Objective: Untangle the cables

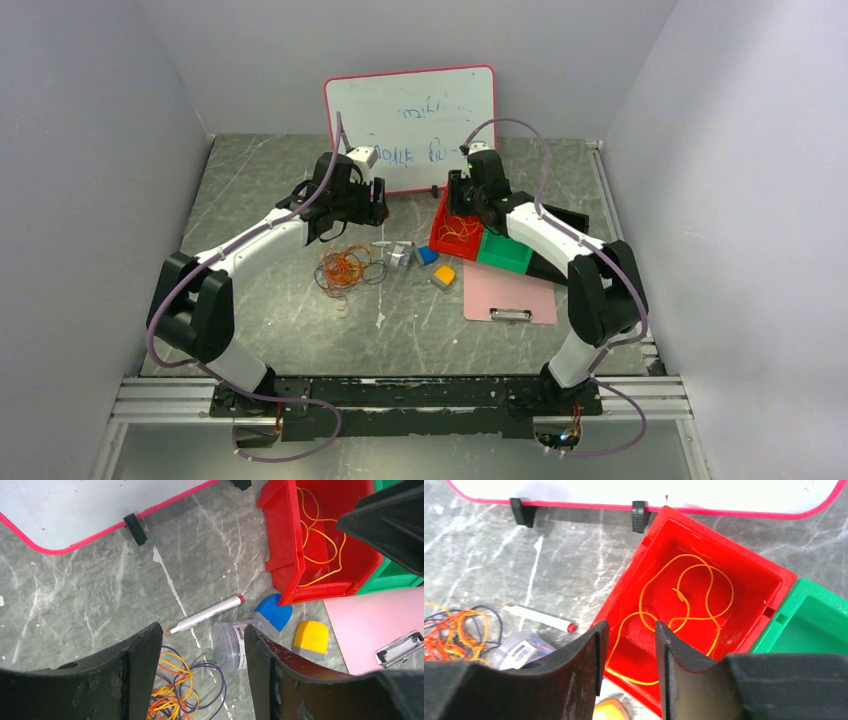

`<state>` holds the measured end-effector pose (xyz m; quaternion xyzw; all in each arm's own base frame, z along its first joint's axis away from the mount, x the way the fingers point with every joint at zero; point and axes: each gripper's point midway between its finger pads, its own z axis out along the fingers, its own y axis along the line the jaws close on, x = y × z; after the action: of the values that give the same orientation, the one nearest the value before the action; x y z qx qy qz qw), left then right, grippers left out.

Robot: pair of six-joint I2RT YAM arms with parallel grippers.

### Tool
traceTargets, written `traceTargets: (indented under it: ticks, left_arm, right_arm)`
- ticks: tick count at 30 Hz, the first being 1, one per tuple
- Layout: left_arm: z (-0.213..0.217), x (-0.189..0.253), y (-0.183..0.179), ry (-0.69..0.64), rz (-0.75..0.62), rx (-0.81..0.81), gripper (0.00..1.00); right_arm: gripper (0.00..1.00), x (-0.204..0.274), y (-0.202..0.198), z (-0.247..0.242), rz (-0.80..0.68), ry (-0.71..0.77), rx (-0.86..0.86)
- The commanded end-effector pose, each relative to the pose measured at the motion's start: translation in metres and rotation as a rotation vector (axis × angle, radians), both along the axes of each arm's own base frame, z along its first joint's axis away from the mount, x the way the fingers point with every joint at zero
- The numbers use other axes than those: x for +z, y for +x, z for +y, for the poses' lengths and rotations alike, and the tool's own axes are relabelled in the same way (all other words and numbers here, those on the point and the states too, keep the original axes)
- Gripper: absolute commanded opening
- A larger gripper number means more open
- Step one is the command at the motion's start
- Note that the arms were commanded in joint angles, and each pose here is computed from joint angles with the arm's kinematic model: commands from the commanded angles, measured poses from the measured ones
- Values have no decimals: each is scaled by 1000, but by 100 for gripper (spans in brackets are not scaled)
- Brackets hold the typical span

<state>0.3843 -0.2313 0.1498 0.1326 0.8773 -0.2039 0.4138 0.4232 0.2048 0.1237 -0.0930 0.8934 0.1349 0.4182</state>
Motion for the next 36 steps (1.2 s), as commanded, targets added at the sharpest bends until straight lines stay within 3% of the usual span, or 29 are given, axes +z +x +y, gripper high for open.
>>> traceTargets:
  ticks: [1, 8, 21, 29, 36]
  left_arm:
    - [6, 11, 7, -3, -31, 44, 66]
    - [5, 12, 7, -7, -27, 37, 66]
    - [6, 13, 7, -1, -33, 39, 66]
    - [5, 12, 7, 1, -28, 38, 65]
    - [9, 13, 7, 9, -38, 50, 66]
  right_arm:
    - [44, -9, -28, 12, 76, 56, -6]
    - [46, -28, -44, 11, 132, 92, -75]
    - [46, -53, -14, 16, 146, 94, -96]
    - [33, -62, 11, 1, 125, 56, -129]
    - [45, -32, 15, 2, 48, 59, -85]
